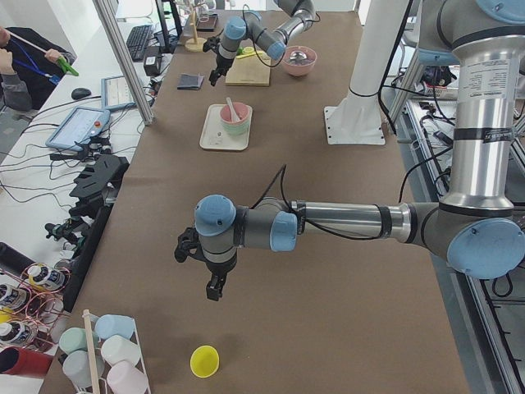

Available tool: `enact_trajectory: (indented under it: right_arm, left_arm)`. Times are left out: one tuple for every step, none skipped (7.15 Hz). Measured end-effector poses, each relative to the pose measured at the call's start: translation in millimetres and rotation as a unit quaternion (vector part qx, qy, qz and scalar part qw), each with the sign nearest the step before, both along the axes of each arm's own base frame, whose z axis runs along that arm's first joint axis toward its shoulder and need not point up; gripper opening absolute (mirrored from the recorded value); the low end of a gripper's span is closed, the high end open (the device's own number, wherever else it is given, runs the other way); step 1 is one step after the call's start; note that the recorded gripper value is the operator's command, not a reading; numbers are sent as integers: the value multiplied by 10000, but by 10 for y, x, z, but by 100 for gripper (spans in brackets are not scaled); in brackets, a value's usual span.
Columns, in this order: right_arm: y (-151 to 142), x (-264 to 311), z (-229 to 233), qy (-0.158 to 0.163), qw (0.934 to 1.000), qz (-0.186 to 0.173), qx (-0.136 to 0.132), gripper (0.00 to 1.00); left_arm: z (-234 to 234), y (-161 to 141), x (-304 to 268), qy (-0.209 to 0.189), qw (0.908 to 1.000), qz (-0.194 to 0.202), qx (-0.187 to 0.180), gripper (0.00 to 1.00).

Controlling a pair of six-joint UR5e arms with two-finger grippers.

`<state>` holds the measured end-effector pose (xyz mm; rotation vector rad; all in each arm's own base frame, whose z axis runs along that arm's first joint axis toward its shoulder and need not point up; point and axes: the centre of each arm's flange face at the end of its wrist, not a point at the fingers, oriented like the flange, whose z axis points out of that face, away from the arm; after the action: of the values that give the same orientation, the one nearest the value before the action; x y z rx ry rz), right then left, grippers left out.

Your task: Stack pink bowl on green and place spoon

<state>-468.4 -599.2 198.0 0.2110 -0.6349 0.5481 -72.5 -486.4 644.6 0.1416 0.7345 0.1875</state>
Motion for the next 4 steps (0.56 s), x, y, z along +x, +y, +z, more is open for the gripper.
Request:
enact_trajectory:
  right_arm:
    - [-186,418,417,37,9990,-438,79,100]
    - [-354,855,844,67,9962,-849,176,100]
    - [-478,1325,1269,93,9914,-1273,279,100]
    - [-557,1911,1748,129,9835,-1763,394,100]
  left_arm:
    - [-3,2,7,47,9999,-74,-77,98]
    - [-31,3,23,167,9992,-260,-242,98]
    - [-68,-3,40,266,9981,-413,-374,98]
    - [-100,-17,53,315,9975,-479,-417,98]
